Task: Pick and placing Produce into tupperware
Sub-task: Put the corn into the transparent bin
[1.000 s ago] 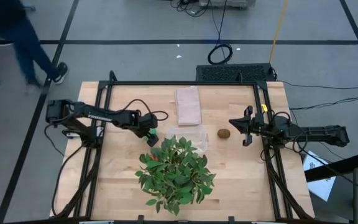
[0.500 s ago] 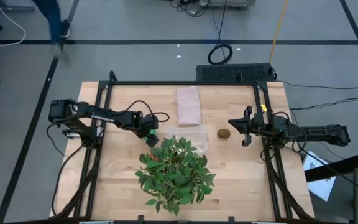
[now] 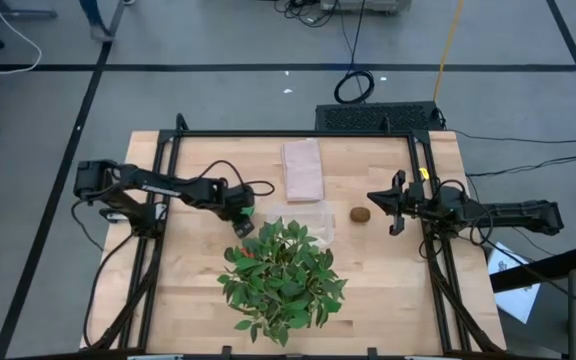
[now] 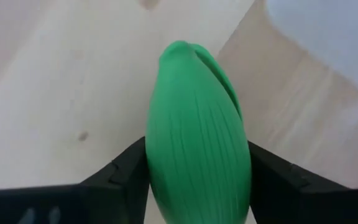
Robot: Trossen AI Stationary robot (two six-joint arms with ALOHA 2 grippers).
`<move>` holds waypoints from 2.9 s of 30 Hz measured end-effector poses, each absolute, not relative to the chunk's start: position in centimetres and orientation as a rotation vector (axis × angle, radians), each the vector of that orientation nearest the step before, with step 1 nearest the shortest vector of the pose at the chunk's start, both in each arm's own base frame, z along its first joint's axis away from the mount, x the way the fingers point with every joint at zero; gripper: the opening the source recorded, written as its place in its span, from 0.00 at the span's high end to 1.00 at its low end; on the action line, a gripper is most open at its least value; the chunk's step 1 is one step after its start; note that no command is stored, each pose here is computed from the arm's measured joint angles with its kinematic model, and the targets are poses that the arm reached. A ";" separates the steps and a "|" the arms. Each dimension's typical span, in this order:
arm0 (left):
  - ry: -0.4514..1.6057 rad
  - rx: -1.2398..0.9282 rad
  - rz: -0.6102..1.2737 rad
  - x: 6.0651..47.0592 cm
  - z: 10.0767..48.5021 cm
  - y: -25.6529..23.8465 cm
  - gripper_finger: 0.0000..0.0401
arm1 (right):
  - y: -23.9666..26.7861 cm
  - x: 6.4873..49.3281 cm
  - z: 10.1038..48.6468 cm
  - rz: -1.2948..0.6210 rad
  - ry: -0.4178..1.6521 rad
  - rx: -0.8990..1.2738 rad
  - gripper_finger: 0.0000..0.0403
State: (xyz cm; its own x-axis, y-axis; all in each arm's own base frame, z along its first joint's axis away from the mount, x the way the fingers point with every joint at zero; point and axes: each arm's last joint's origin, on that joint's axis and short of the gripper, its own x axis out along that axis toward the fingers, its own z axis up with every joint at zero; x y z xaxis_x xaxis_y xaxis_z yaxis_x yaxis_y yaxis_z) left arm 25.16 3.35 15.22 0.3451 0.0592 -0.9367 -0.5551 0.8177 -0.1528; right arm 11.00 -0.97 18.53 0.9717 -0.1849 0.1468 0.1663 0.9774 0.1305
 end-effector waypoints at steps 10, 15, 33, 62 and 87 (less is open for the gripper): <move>0.982 -0.401 0.417 23.7 19.5 3.4 0.42 | -1.0 11.0 18.5 -0.178 -0.155 0.118 1.00; 0.872 -0.338 0.393 22.5 22.0 3.3 0.47 | -1.0 11.0 18.5 -0.176 -0.156 0.121 1.00; 0.413 -0.011 0.210 16.9 30.1 1.2 0.48 | -1.0 11.1 18.4 -0.174 -0.150 0.124 1.00; 0.098 0.085 0.120 14.3 23.7 0.4 0.45 | -1.0 11.1 18.3 -0.175 -0.140 0.124 1.00; -0.006 0.121 -0.013 13.7 21.1 -0.1 0.45 | -1.0 11.1 18.3 -0.175 -0.139 0.124 1.00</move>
State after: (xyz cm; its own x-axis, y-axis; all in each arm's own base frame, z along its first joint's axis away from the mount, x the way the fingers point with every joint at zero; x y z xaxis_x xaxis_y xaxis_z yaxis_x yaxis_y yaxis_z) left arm 13.68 -0.14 21.07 0.9999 -0.0130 0.0049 0.0123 0.9926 0.1208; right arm 11.10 -0.96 18.34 0.9751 -0.1816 0.1272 0.1644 0.9771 0.1349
